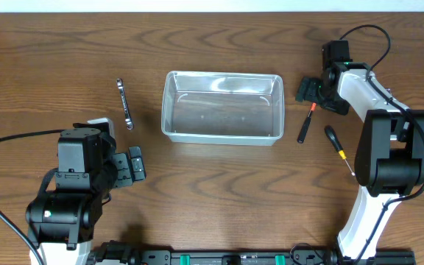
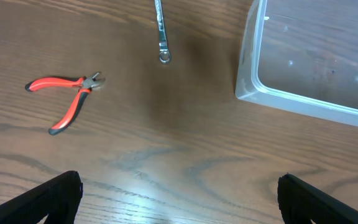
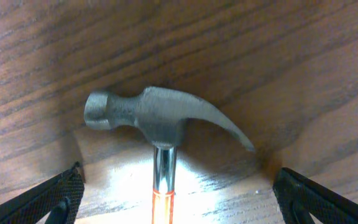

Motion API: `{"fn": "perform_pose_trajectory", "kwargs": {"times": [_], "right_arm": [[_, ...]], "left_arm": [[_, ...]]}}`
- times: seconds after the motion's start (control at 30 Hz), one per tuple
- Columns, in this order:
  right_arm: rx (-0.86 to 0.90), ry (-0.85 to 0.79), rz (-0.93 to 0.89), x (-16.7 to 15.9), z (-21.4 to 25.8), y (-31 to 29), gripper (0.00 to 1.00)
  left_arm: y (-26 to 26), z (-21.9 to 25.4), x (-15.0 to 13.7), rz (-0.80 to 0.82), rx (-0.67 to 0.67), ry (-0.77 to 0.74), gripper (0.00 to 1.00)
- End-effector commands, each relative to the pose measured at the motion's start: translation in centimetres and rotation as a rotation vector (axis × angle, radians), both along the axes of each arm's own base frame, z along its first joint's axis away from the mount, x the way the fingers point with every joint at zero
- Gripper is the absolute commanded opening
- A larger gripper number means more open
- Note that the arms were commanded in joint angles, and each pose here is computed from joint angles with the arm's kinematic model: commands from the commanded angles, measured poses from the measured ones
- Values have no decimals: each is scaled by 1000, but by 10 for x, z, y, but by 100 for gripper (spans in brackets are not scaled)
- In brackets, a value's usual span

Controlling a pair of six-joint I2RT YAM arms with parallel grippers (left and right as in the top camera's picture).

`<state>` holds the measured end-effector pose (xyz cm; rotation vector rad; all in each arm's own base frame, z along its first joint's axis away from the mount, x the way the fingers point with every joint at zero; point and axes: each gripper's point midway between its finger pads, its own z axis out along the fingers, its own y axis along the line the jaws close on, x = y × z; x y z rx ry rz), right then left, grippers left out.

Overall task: Pack container
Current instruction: 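Lower the right gripper and grasp the hammer handle, then carry the hammer into the clear container and release it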

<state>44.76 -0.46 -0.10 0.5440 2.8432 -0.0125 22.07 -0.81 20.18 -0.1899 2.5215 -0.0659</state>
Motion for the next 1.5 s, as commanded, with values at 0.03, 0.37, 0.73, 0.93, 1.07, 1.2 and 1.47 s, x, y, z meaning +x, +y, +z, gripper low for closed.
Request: {"fn": "perform_pose_trajectory", "kwargs": {"times": [0.03,0.37,0.73,0.93,1.07,1.2,1.47], "right_arm": [[12,27,-9,-8,-12,3,96],[28,28,-51,-8,-13,4,61],[32,35,-49,-10,-13,5,28],[32,35,-49,-10,-13,5,17],[35,35,-49,-10,-13,5,13],[36,36,-48,-10,-13,5,7],[43,28,-46,-8,-12,7,1]], "left_arm": [[-1,8,2,1,-9,-23,98],[-1,8,2,1,-9,-23,98],[-1,8,2,1,-9,-23,98],[-1,8,2,1,-10,-23,98],[-1,8,2,1,-10,-23,98],[-1,8,2,1,-9,-23,98],[-1,8,2,1,-9,-24,99]]}}
